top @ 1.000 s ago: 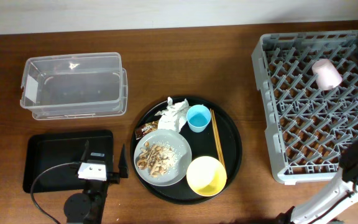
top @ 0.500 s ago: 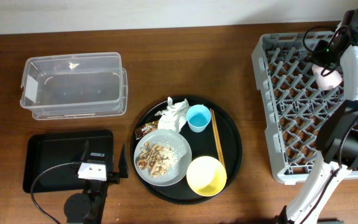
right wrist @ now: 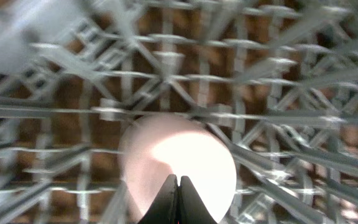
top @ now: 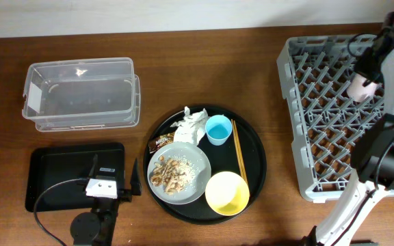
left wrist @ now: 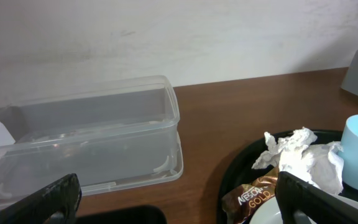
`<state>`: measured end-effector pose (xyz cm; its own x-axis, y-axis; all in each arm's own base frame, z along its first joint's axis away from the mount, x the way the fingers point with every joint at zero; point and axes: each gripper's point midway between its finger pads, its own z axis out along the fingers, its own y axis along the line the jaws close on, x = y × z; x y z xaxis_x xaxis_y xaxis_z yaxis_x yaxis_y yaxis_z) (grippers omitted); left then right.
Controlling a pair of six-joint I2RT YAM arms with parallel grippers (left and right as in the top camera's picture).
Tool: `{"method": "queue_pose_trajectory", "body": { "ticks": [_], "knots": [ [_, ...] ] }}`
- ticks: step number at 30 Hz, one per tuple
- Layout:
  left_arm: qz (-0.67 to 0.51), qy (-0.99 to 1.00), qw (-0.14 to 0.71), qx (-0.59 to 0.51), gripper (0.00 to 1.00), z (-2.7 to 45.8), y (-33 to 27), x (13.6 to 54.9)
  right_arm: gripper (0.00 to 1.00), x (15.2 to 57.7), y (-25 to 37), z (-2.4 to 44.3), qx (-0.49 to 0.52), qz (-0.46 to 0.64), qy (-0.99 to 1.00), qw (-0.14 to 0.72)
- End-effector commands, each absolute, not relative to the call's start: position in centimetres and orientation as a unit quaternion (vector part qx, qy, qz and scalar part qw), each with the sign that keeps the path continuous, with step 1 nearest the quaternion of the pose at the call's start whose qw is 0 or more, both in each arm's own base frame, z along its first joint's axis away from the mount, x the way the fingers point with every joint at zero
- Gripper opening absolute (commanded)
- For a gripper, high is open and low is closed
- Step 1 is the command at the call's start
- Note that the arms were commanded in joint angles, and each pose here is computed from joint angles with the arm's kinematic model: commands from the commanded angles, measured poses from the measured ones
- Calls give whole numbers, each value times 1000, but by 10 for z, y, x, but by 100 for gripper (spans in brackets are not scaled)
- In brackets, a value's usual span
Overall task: Sort waste into correct bins and load items into the dishwasher rack
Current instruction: 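Lift the right gripper away from the rack toward the tray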
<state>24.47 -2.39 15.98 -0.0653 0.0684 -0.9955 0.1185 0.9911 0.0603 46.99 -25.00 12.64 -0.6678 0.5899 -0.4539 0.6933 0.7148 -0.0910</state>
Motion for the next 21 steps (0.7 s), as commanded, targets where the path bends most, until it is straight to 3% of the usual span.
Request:
{"method": "queue_pose_trajectory", "body": {
  "ticks": [1,5,10,17,21],
  "knots": [
    [-16,729,680,73,99,158,-25,245,4,446,-272,155,388,-161,883,210],
    [-16,729,680,73,99,158,-25,245,4,440,-269,160,392,-155,883,204],
    [-16,729,680,73,99,158,-25,245,4,448,-235,159,375,-60,903,202],
    [-16,729,680,73,99,158,-25,245,4,442,-173,250,324,75,901,280],
    [-16,729,680,73,99,158,-25,245,4,416,-126,302,263,97,909,309]
  ]
}}
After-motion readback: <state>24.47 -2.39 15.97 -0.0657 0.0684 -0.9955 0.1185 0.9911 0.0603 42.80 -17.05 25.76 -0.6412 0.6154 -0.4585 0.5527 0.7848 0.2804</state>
